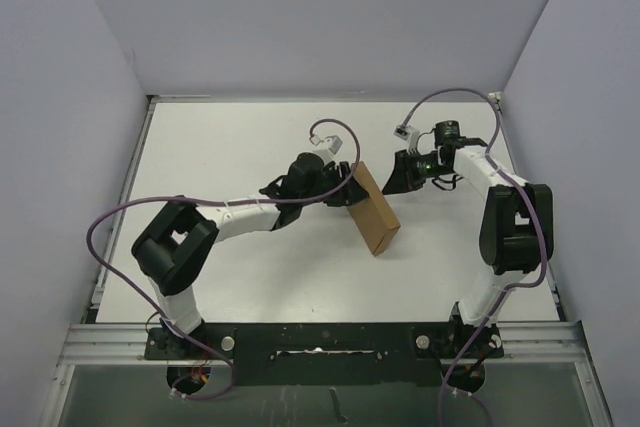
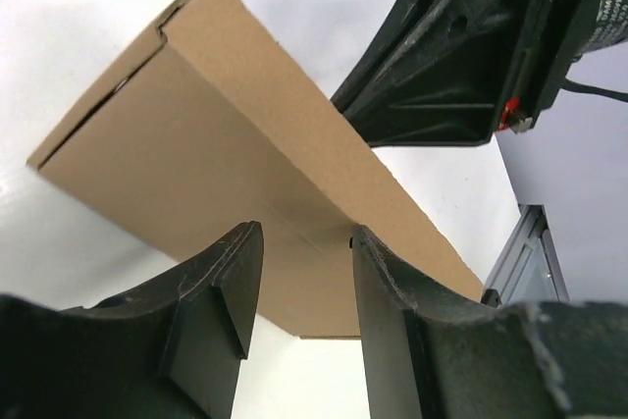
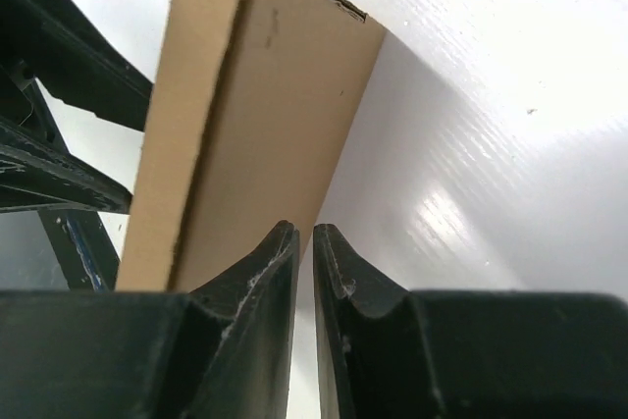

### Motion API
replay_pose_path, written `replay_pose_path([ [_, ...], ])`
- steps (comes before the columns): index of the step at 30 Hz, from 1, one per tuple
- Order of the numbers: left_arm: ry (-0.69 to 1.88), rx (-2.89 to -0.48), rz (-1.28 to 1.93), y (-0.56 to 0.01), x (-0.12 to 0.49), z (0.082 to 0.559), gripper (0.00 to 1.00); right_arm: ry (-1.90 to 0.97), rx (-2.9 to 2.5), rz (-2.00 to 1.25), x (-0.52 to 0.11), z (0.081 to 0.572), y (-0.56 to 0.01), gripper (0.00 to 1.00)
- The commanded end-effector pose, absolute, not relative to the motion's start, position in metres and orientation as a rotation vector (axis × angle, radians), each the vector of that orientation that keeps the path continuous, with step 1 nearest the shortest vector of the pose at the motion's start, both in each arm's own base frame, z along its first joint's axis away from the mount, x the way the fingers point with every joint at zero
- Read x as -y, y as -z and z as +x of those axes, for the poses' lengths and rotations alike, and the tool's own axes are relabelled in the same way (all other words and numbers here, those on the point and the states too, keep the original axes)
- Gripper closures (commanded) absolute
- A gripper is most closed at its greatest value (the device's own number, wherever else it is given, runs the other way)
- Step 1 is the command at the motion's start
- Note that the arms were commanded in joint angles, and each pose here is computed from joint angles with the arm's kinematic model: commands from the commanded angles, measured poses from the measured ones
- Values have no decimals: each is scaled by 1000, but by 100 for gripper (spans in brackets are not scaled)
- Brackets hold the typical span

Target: Fold the paper box

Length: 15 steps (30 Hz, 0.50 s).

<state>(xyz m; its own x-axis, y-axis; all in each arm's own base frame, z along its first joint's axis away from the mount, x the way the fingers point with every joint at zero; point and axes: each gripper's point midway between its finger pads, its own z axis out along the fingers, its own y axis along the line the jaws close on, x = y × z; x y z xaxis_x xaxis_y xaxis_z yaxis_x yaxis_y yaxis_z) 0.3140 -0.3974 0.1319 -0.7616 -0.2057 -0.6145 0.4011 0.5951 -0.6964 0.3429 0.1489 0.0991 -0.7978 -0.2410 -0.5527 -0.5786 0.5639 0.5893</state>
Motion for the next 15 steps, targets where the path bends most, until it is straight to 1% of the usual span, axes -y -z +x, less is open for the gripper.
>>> replay_pose_path([
  [1, 1175, -2118, 249, -144, 421, 328, 60, -1028, -2322, -690, -137, 357, -118, 85],
  [4, 1189, -2127, 279, -143, 436, 337, 60, -969, -2302, -671, -123, 362, -126, 85],
  [9, 1212, -2140, 331, -146, 457, 353, 60, -687, -2315, -675, -83, 376, -126, 84],
  [12, 1190, -2124, 358, -159, 457, 360, 60, -566, -2310, -656, -61, 383, -130, 84],
  [15, 1128, -2099, 371, -174, 445, 364, 59, -539, -2321, -633, -48, 383, -124, 84],
])
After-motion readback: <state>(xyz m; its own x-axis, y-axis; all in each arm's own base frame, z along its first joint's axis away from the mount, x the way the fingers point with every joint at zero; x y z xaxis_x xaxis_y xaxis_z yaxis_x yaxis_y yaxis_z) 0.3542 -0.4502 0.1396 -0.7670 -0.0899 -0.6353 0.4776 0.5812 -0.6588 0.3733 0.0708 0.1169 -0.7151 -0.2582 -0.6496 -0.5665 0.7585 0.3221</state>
